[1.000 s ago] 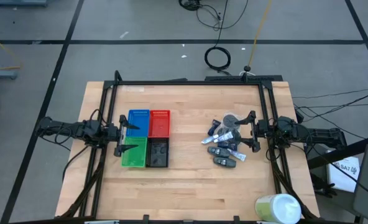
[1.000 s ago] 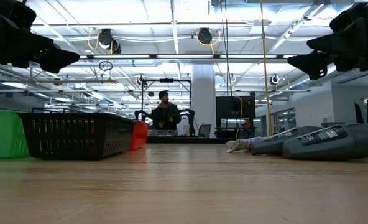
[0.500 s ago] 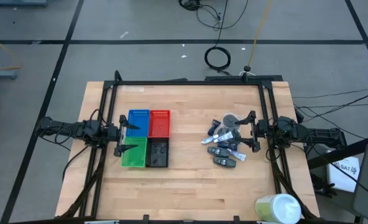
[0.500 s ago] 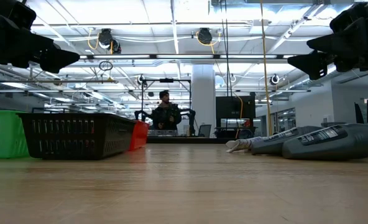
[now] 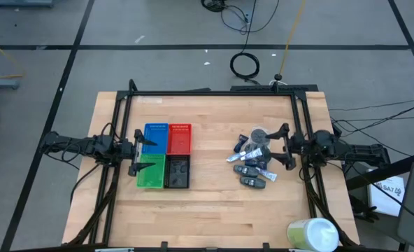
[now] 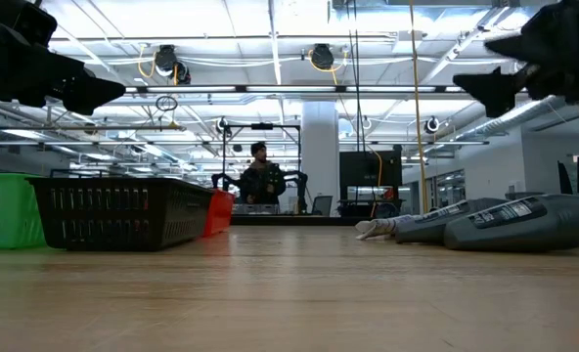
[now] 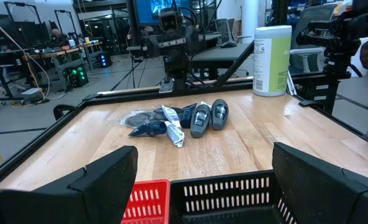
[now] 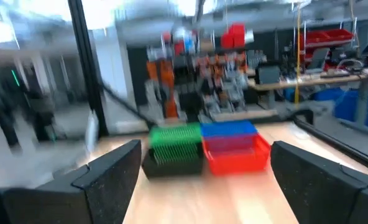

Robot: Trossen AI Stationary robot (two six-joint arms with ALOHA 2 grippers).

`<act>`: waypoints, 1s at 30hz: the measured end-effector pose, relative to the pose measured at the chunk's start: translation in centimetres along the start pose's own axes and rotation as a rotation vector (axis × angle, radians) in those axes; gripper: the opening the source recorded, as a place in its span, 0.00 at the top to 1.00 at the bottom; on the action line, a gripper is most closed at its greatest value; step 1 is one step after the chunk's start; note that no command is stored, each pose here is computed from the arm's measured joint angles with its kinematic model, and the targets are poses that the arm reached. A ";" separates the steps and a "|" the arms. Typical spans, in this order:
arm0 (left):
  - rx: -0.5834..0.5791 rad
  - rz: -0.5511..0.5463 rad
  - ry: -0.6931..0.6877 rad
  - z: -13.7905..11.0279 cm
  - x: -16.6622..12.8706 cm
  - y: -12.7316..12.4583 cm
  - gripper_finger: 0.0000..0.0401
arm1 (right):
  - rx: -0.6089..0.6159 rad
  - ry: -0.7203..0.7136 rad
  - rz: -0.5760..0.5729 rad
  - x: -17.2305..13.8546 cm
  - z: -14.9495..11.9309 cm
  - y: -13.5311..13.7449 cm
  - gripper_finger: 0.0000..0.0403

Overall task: Pick & Place Travel size toiletries
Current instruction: Put the top black hairbrush into the blue bin

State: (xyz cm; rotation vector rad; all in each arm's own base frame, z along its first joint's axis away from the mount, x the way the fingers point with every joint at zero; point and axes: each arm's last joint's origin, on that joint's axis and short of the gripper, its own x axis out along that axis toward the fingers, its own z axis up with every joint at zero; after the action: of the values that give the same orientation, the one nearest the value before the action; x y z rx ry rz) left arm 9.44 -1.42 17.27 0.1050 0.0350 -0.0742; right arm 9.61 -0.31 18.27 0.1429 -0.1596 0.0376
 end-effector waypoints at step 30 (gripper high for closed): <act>0.000 0.000 0.000 0.0 0.0 0.0 0.10 | 0.352 -0.242 -0.416 -0.3 1.1 -1.2 0.14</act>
State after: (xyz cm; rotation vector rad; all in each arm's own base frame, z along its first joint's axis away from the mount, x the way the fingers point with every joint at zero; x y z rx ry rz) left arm 9.45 -1.42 17.26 0.1054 0.0350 -0.0743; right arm 9.18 -1.62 19.14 0.5302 -0.3622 -0.3694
